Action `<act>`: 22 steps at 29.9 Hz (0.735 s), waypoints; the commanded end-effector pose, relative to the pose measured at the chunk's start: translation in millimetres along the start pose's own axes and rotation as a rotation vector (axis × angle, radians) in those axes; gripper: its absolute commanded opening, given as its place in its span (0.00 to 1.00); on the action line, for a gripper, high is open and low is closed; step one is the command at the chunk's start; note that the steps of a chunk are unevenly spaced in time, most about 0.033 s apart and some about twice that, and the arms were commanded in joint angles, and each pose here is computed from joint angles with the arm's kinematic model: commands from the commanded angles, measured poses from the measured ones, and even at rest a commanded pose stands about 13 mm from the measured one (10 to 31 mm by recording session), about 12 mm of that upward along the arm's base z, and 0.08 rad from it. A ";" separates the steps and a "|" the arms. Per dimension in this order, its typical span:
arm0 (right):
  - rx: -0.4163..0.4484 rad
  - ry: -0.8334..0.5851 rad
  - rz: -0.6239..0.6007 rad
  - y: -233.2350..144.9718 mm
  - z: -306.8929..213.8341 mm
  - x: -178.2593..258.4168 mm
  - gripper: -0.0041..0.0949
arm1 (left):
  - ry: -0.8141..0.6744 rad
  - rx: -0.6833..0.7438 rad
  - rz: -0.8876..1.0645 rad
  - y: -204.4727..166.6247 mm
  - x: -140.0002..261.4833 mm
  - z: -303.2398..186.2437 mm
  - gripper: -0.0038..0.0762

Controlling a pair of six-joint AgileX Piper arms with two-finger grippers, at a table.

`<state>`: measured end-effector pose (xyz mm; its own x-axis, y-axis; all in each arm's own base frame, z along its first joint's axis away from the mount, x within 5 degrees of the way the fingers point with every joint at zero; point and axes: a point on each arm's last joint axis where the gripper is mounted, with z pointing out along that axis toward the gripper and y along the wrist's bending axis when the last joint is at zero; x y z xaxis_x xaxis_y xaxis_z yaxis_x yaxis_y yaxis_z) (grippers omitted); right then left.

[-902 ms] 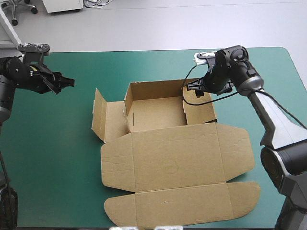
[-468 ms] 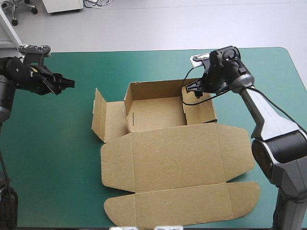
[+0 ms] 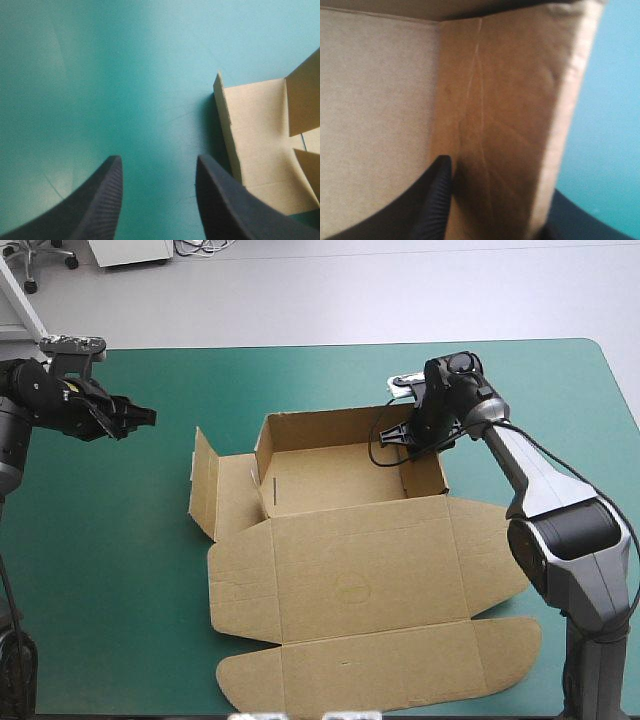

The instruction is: Fold the box

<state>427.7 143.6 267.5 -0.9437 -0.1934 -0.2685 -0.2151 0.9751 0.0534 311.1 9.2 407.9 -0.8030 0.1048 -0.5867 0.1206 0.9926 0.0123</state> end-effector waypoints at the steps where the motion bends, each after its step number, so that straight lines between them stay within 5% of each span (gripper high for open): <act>1: -0.018 -0.084 -0.004 -0.1 -32.7 -2.9 0.06 | -0.107 0.001 -0.014 -2.4 -6.9 -20.4 0.47; 12: -0.045 -0.309 -0.014 -6.2 -116.2 -9.1 0.02 | -0.162 -0.012 -0.013 -1.3 -11.8 -21.1 0.46; 15: -0.094 -0.411 0.003 -16.6 -157.1 -3.7 0.02 | -0.184 -0.016 -0.014 -0.9 -13.8 -21.4 0.31; 18: -0.119 -0.502 0.038 -31.0 -195.1 7.3 0.02 | -0.219 -0.019 -0.016 -0.6 -16.9 -22.0 0.04; 22: -0.119 -0.584 0.057 -41.3 -227.9 20.1 0.02 | -0.309 0.010 -0.043 -2.3 -25.9 -21.2 0.04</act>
<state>393.0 86.5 429.4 -0.7605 -0.0545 -0.6470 -0.2028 0.9666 0.1570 321.1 8.3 415.2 -0.7191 0.0831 -0.6899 0.1091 0.9940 0.0060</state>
